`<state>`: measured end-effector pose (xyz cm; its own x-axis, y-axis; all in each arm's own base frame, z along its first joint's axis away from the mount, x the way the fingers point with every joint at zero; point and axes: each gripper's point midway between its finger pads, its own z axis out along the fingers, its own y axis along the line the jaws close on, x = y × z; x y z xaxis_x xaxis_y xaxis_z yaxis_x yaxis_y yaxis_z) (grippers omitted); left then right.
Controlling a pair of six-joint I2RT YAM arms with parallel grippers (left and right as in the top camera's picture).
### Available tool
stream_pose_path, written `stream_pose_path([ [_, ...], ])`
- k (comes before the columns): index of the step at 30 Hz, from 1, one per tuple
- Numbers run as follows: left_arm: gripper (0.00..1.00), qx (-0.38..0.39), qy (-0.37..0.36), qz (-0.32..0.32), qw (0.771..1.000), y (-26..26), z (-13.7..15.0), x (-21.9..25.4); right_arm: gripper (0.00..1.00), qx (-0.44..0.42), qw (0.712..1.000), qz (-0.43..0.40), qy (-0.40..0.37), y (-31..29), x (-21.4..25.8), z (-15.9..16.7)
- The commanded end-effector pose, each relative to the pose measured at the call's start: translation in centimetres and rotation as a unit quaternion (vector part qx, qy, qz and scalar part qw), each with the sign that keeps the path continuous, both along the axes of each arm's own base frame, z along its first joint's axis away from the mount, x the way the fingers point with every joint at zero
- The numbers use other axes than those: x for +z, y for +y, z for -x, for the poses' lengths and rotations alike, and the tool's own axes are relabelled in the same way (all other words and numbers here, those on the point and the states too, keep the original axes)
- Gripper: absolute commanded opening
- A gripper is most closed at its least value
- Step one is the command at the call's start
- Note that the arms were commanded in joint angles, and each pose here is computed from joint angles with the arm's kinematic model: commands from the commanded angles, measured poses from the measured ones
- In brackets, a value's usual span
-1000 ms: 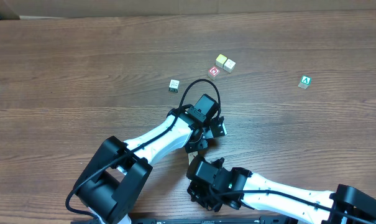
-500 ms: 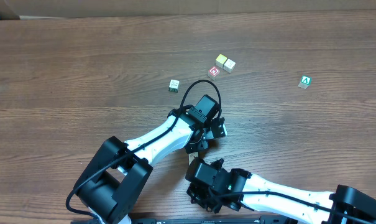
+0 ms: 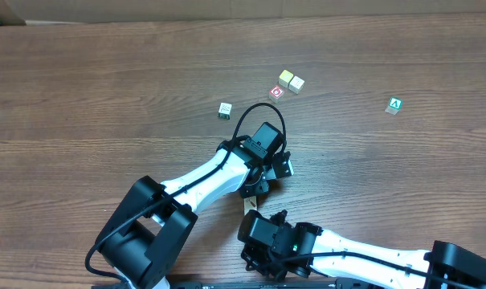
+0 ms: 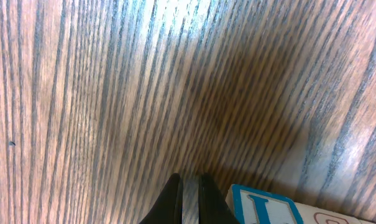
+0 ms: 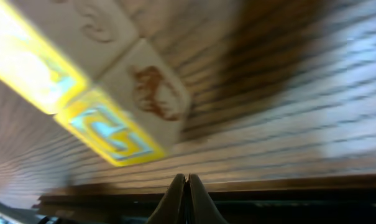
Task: Flip 5 blocks
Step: 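Lift the right gripper away from the acorn block toward the front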
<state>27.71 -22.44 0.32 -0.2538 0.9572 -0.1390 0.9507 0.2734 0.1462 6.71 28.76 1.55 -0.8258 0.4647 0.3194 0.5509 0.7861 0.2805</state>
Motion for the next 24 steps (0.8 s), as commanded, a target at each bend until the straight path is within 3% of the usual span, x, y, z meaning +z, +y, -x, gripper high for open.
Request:
stream_pose_path([
  [1, 0.04, 0.001, 0.013, -0.004, 1.000, 0.1, 0.7, -0.7, 0.04, 0.006, 1.000, 0.010, 0.017, -0.4, -0.3, 0.8],
  [14, 0.04, 0.013, -0.001, 0.004, 1.000, -0.1, -0.2, -0.6, 0.04, 0.002, 0.998, 0.046, 0.031, -2.5, 0.2, 2.0],
  [21, 0.04, 0.062, -0.040, 0.004, 0.997, 1.0, -2.6, -0.2, 0.04, -0.003, 0.998, 0.060, 0.034, -3.3, 0.2, 2.0],
  [24, 0.04, 0.120, -0.081, -0.007, 0.989, 2.4, -4.9, 0.5, 0.04, -0.017, 0.996, 0.076, 0.035, -4.2, 0.1, 1.6],
])
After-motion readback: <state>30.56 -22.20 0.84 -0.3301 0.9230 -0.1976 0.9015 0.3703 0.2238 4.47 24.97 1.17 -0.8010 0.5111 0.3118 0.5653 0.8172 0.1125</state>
